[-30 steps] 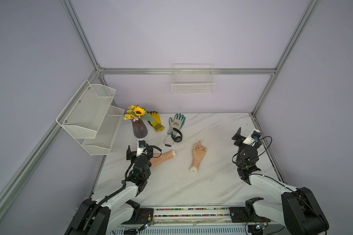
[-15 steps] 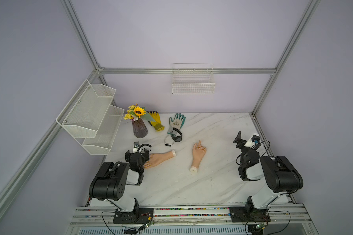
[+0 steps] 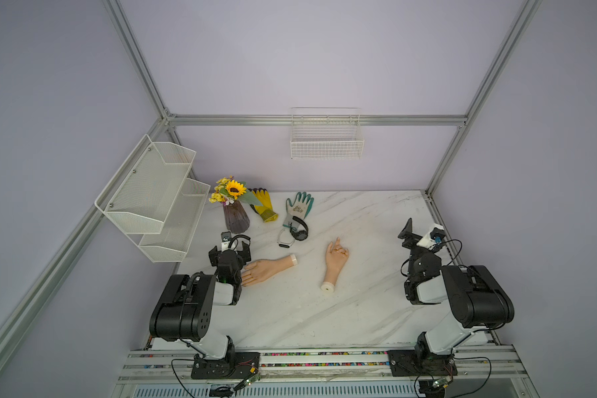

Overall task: Take off the watch
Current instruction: Reset both arms

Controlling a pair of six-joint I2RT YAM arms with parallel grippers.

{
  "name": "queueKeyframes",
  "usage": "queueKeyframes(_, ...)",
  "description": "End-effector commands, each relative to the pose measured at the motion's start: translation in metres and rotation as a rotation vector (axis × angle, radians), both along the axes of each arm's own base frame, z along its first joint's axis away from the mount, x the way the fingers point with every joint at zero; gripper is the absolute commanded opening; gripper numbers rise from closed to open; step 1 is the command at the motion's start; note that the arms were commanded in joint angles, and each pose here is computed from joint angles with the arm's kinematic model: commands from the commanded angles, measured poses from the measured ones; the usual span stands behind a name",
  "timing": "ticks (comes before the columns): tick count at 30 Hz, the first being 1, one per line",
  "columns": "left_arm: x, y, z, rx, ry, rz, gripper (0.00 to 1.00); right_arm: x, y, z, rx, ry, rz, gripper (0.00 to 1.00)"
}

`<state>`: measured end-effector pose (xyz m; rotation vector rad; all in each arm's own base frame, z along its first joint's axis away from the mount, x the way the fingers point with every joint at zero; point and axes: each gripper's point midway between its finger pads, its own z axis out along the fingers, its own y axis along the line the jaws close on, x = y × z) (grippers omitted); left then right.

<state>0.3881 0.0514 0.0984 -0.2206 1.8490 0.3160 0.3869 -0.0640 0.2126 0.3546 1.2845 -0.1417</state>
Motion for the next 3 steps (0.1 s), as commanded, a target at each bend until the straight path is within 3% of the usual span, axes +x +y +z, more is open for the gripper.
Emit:
queueKeyframes(1, 0.0061, 0.0007, 0.0188, -0.01, -0.069, 0.004, 1.0, -0.0107, -0.0014, 0.033, -0.001, -0.145, -0.003, 0.98)
queueKeyframes(3, 0.0057, 0.0004, 0.0177, -0.009, -0.065, 0.003, 1.0, -0.0126, -0.0017, 0.0342, -0.001, -0.152, -0.005, 0.98)
